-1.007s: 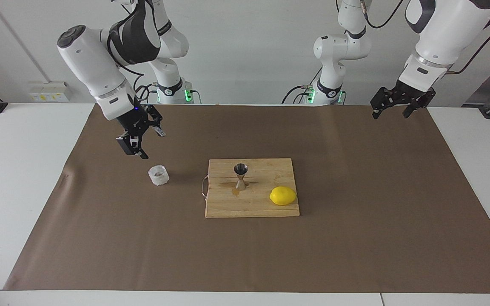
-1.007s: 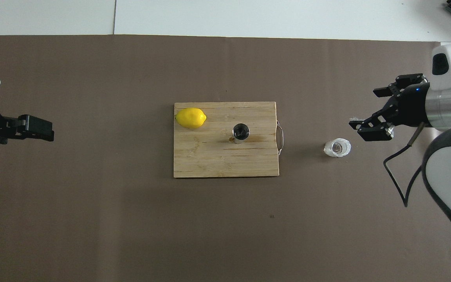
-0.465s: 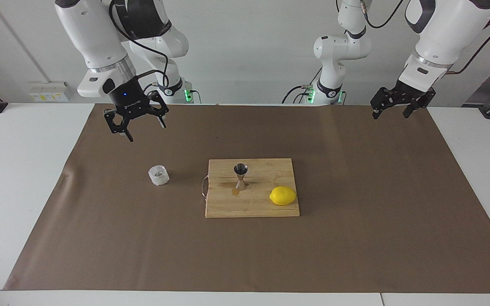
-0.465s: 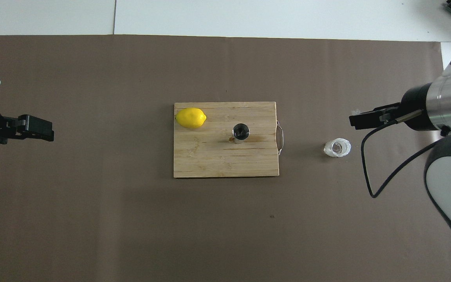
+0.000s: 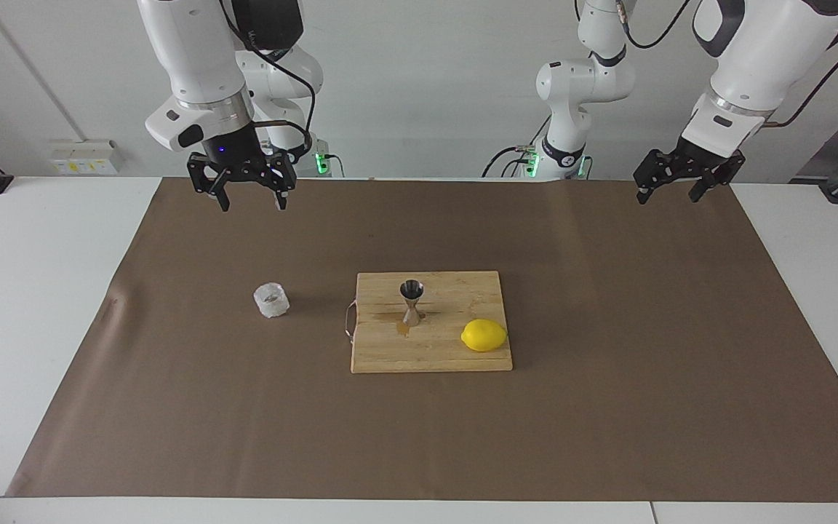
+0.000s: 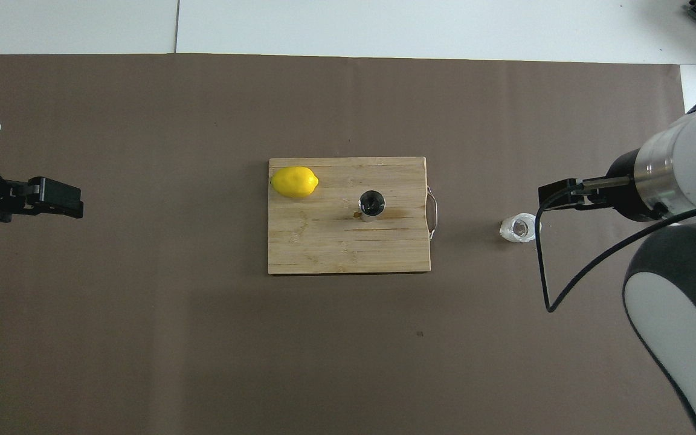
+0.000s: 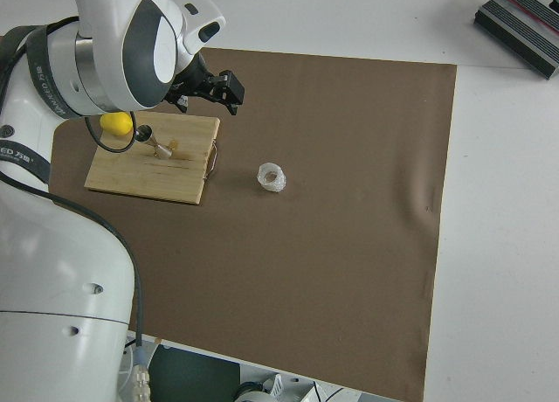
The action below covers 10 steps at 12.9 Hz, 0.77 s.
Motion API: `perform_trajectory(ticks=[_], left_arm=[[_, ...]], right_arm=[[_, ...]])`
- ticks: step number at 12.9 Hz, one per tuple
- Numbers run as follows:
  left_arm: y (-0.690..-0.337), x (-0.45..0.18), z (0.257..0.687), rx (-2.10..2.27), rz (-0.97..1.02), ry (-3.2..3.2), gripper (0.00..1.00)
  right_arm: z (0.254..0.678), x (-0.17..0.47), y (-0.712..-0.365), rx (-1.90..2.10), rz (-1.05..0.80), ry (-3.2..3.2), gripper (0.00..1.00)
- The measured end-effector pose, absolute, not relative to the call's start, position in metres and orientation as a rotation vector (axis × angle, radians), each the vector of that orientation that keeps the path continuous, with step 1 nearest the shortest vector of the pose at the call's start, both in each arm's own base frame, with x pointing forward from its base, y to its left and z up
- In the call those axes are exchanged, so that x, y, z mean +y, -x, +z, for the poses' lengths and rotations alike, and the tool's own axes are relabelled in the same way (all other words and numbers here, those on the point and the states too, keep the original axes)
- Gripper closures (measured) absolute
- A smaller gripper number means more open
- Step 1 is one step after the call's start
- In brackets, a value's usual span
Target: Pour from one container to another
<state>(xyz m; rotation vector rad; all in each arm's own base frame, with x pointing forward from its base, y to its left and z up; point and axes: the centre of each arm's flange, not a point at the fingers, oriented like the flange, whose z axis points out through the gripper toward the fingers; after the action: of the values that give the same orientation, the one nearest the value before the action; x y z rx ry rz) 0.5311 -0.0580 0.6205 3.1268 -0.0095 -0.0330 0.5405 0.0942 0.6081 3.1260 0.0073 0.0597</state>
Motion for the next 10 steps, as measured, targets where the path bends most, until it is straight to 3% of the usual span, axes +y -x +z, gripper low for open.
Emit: perform_trajectory(ticks=[10], left_arm=[[-0.531, -0.058, 0.620, -0.010, -0.033, -3.127, 0.00]], right_arm=[[0.595, 0.077, -0.539, -0.008, -0.017, -3.118, 0.00]])
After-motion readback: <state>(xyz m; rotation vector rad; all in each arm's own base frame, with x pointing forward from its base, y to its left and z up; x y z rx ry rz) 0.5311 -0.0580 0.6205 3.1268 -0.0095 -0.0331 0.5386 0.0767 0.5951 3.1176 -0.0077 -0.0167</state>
